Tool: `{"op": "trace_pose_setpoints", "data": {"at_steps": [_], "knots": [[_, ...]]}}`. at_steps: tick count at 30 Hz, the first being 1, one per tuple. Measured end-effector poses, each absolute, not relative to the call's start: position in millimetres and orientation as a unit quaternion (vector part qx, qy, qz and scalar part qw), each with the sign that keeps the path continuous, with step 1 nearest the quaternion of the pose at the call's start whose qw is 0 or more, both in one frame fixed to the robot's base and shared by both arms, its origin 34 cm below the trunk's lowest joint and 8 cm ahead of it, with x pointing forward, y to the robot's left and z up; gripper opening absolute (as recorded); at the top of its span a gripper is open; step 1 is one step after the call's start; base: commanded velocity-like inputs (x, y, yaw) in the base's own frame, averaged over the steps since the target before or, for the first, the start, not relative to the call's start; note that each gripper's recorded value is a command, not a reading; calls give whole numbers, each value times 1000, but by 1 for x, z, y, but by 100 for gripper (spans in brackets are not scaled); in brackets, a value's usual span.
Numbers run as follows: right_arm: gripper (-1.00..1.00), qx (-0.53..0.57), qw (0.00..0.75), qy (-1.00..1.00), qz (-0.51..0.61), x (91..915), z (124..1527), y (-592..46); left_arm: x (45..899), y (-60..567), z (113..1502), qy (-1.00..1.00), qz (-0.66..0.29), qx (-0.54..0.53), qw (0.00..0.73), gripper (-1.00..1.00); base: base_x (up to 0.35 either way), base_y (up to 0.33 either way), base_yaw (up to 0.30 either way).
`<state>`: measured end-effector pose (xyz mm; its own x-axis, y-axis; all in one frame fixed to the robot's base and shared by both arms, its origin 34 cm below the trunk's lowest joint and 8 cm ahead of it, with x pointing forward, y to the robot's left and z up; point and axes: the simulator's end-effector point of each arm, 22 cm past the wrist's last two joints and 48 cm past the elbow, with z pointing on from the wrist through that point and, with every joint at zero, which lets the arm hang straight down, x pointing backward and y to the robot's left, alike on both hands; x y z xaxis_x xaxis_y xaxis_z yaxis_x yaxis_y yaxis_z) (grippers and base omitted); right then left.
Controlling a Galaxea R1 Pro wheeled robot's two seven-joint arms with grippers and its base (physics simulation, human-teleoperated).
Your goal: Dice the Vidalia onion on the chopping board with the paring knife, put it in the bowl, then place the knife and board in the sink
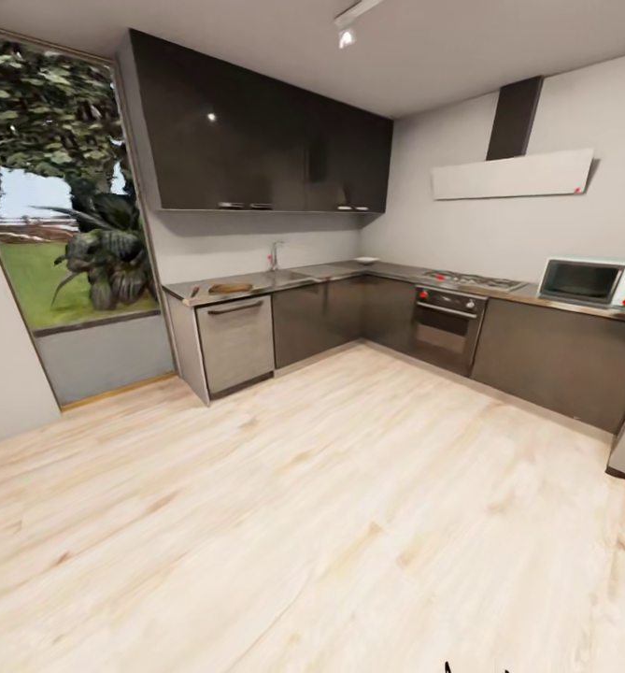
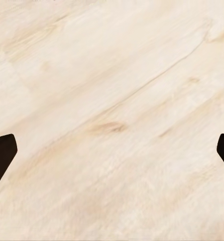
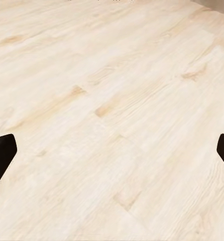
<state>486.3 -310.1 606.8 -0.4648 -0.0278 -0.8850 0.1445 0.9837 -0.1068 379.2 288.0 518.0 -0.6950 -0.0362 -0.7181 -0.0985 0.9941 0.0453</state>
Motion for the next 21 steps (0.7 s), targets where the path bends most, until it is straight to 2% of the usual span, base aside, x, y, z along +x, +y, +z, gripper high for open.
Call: {"op": "trace_pose_setpoints", "data": {"at_steps": [21], "knots": [[100, 34, 511, 855, -83, 482, 602, -310, 380, 279, 518, 920, 34, -35, 389, 100, 315, -109, 276]]}}
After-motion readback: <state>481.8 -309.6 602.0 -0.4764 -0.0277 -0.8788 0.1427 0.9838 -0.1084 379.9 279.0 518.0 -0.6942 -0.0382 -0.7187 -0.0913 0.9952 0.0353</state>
